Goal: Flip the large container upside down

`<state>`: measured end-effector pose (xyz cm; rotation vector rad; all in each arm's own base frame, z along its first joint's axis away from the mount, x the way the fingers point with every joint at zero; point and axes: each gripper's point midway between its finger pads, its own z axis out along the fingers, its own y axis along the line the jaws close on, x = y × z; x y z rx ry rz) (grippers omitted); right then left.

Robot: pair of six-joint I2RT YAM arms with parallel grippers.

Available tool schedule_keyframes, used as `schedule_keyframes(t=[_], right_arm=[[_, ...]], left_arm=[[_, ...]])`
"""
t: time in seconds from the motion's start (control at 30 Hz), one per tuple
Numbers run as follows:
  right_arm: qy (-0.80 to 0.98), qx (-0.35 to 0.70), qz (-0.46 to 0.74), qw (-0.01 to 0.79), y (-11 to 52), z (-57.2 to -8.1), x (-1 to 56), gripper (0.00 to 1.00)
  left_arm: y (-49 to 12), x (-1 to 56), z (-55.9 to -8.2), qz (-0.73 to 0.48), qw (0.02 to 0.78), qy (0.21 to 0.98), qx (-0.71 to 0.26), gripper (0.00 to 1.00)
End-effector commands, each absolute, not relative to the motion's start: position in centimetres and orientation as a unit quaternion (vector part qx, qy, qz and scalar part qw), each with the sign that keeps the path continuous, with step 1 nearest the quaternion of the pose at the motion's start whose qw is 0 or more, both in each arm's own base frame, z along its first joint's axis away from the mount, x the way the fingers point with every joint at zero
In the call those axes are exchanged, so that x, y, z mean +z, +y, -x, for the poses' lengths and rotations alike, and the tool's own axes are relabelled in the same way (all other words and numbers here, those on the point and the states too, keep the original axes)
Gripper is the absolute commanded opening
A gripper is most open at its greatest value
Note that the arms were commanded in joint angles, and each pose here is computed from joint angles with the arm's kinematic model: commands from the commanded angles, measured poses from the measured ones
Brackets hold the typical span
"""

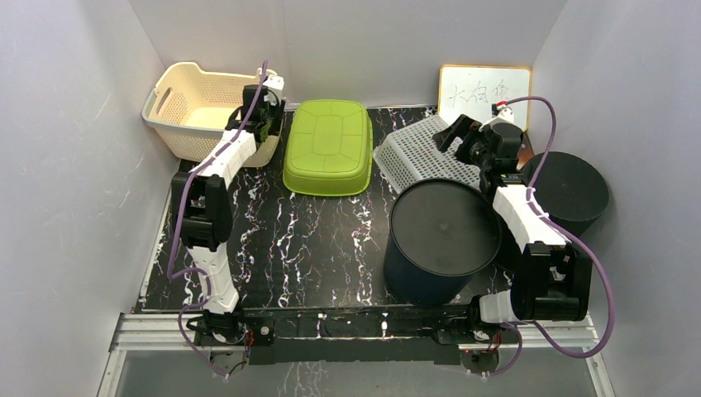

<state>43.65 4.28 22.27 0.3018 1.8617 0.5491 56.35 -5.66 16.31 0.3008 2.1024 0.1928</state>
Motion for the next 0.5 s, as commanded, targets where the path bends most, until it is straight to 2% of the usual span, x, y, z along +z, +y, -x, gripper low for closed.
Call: schedule_keyframes(t=[0.0, 0.33, 0.47], right_arm=[[0.762, 0.23, -0.12, 0.594, 3.8, -44.2, 24.9, 0.98], [0.756, 0.238, -0.118, 0.598, 4.1, -43.9, 25.9, 0.98], [0.754, 0.241, -0.118, 0.599, 4.2, -43.5, 26.1, 0.98]], left_arm=[[-3.8, 17.5, -55.2, -0.078, 0.465, 0.877, 0.09, 0.0], [-2.7, 28.3, -53.7, -0.034, 0.545, 0.832, 0.102, 0.0], [-2.3, 29.1, -53.0, -0.038, 0.542, 0.832, 0.111, 0.0]])
